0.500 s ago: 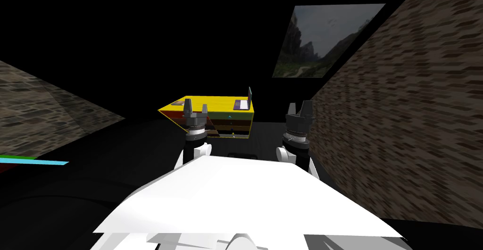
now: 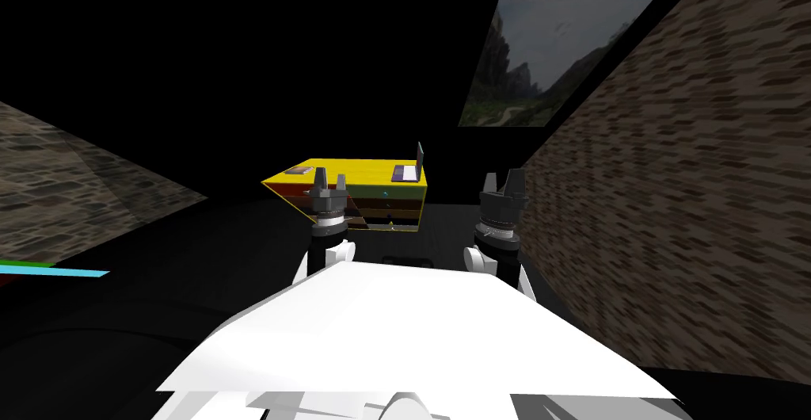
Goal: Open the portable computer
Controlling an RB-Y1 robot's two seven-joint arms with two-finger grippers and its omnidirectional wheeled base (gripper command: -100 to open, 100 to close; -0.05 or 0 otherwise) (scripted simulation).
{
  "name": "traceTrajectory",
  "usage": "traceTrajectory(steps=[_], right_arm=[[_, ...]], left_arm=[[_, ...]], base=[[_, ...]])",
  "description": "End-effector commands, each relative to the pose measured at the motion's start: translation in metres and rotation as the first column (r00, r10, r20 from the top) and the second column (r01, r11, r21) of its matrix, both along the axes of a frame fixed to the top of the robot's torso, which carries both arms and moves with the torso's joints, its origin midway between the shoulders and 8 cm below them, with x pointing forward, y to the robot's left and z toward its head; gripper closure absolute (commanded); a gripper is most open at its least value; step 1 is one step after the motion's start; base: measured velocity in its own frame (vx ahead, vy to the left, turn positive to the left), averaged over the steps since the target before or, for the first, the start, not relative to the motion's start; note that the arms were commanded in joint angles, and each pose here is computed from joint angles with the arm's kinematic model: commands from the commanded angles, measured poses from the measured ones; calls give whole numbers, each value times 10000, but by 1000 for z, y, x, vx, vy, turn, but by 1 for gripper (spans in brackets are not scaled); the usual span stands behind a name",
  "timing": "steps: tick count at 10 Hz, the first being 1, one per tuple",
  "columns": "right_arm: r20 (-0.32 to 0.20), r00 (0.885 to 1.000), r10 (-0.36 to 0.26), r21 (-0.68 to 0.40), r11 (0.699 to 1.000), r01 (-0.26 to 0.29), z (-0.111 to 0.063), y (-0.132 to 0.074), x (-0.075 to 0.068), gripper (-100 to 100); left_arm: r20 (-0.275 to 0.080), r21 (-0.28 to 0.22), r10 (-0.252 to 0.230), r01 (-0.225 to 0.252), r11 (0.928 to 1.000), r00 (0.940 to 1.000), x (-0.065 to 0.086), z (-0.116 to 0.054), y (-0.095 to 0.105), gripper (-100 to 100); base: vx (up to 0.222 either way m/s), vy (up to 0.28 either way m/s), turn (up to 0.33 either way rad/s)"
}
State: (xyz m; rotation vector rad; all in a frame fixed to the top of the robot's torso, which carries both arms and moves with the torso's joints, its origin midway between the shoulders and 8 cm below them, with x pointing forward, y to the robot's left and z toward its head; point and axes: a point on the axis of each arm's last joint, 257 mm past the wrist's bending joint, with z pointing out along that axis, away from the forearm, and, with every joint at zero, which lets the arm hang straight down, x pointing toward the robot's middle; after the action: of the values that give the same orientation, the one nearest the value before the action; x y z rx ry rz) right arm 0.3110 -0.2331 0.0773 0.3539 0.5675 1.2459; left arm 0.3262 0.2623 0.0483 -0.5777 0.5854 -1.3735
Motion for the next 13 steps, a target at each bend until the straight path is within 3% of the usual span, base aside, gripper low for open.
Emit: traceTrajectory(steps=[1,4,5,8,11,12,13], right_arm=[[0,10000,0,0,10000,0,0,0,0,0],[1,10000,0,0,10000,0,0,0,0,0],[1,10000,0,0,10000,0,0,0,0,0],[-6,10000,0,1,10000,0,0,0,0,0],[-6,10000,0,1,10000,0,0,0,0,0],[-6,10000,0,2,10000,0,0,0,0,0],[-6,10000,-1,1,10000,1,0,0,0,0]], left_arm=[[0,0,0,0,10000,10000,0,0,0,0],[1,0,0,0,10000,10000,0,0,0,0],[-125,188,-189,192,9996,9997,3,-2,-3,-100],[-571,548,-698,729,9958,9959,13,-11,-8,-100],[-1220,717,-1230,1323,9886,9849,29,-24,-9,-100],[-1261,851,-1277,1390,9866,9838,29,-24,-11,-100],[-1525,916,-1457,1607,9827,9775,35,-29,-11,-100]], base=[[0,0,0],[0,0,0],[11,-11,-13],[22,-30,-21],[41,-45,-33],[34,-40,-13],[35,-28,-19]])
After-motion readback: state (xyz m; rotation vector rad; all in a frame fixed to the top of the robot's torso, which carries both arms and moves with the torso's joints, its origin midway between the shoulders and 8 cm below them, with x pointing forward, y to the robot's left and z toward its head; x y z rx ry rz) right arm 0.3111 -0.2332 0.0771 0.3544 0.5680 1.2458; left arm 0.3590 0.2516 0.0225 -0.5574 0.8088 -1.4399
